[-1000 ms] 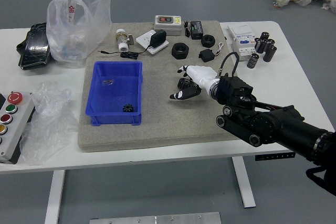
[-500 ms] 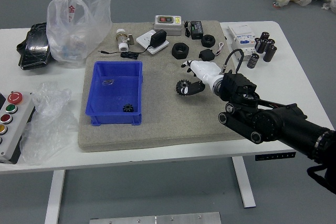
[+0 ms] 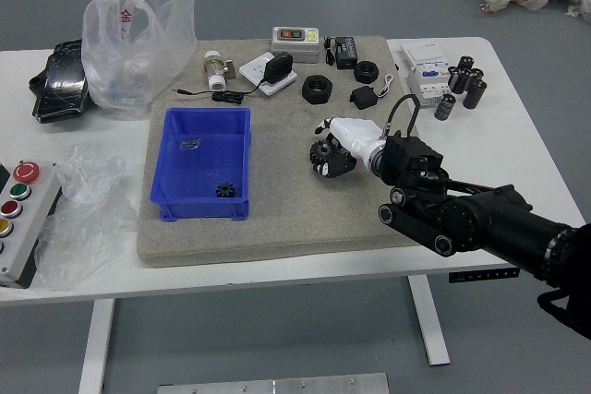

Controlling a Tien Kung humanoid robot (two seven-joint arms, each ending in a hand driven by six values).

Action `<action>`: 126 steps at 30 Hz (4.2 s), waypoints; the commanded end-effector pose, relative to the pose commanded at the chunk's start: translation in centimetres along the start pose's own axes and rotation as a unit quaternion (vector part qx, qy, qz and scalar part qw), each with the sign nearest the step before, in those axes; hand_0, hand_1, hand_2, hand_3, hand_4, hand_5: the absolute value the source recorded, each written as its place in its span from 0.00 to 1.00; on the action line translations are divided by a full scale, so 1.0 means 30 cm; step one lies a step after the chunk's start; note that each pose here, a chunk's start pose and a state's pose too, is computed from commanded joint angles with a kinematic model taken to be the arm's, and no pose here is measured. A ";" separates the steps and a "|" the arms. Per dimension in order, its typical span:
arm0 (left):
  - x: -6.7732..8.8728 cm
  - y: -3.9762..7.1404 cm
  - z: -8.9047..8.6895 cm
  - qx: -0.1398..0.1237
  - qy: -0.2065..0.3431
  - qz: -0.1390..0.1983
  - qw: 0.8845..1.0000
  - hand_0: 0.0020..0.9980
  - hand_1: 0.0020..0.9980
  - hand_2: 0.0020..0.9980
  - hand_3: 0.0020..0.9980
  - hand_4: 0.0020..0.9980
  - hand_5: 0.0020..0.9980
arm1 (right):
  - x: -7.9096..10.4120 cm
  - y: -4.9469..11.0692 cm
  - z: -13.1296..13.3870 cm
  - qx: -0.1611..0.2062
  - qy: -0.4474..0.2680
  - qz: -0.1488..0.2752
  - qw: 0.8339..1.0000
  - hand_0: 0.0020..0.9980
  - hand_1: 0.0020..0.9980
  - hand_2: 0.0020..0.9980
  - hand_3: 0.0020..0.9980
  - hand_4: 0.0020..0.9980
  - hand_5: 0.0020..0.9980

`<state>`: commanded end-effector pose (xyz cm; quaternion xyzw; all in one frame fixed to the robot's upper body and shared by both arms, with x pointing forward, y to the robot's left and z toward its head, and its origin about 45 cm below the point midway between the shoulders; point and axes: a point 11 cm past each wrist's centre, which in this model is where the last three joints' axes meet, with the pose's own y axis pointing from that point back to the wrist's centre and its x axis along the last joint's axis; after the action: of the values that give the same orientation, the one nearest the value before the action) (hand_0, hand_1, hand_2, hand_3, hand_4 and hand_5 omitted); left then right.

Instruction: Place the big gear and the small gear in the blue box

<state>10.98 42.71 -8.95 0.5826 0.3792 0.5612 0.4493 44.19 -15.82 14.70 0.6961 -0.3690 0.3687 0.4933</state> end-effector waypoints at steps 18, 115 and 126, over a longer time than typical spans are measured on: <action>-0.001 -0.001 -0.003 0.000 0.001 0.000 1.000 0.70 0.62 0.62 0.81 0.71 0.41 | 0.054 0.014 -0.021 0.026 -0.006 0.044 0.999 0.28 0.45 0.35 0.42 0.30 0.04; 0.074 0.001 -0.001 -0.015 -0.016 0.014 1.000 0.70 0.62 0.62 0.81 0.71 0.41 | 0.133 0.473 0.490 0.141 -0.671 0.245 0.685 0.60 0.65 0.67 0.66 0.73 0.38; 0.076 -0.003 -0.013 -0.020 -0.005 0.013 1.000 0.70 0.64 0.62 0.81 0.71 0.41 | 0.134 0.485 0.493 0.149 -0.678 0.250 0.674 0.69 0.69 0.71 0.66 0.72 0.40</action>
<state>10.79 44.94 -8.32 0.5813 0.3576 0.5717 0.4553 35.47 -34.10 20.69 0.7008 -0.7027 -0.0451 -0.1140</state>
